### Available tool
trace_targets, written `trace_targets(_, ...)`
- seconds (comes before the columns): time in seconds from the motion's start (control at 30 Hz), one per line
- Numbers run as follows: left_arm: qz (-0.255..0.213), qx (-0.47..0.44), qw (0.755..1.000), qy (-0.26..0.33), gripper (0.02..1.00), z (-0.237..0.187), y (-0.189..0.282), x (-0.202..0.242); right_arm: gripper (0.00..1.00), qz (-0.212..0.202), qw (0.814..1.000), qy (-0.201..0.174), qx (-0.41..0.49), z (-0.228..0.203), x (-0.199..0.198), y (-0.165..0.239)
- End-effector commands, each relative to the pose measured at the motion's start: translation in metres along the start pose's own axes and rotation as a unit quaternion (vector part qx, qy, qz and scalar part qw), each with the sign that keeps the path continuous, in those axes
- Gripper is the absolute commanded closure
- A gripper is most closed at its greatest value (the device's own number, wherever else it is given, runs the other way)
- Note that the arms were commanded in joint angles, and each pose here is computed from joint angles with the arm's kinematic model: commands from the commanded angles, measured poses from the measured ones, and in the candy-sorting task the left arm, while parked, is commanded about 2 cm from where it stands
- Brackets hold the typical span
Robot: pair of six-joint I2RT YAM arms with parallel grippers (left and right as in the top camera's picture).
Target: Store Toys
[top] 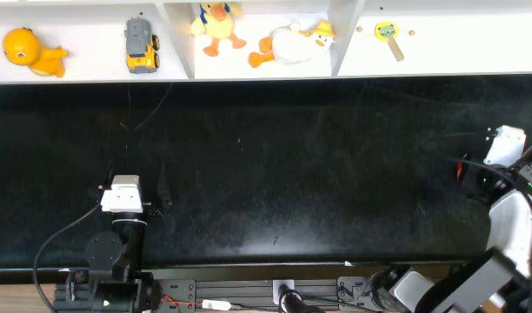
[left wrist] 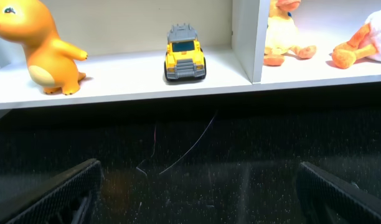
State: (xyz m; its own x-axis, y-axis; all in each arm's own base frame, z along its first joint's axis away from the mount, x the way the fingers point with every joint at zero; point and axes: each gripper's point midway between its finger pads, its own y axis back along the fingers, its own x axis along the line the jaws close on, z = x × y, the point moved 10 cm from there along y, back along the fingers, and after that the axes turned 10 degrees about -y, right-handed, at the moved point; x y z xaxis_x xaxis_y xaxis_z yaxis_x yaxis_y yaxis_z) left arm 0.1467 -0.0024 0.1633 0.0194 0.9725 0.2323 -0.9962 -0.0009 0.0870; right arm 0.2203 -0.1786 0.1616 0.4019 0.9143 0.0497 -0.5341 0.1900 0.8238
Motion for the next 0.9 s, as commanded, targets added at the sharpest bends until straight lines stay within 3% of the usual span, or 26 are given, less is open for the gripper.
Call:
trace_targets(0.03,-0.007,-0.006,1.0,0.006,0.02,0.001,0.001,-0.002,0.45,-0.005,0.998,-0.004,-0.065,0.039,0.014,0.03)
trace_targets(0.27,-0.007,-0.006,1.0,0.006,0.02,0.001,0.001,-0.002,0.465,0.007,0.995,-0.023,-0.094,0.087,0.027,0.04)
trace_targets(0.5,-0.006,-0.006,1.0,0.006,0.02,0.001,0.001,-0.001,0.463,0.016,0.99,-0.077,-0.115,0.135,0.034,0.028)
trace_targets(0.73,-0.007,-0.006,1.0,0.006,0.02,0.001,0.001,-0.002,0.463,0.04,0.99,-0.042,-0.13,0.18,0.064,0.0)
trace_targets(0.9,-0.007,-0.006,1.0,0.006,0.02,0.001,0.001,-0.002,0.463,0.017,0.99,-0.025,-0.138,0.207,0.083,-0.025)
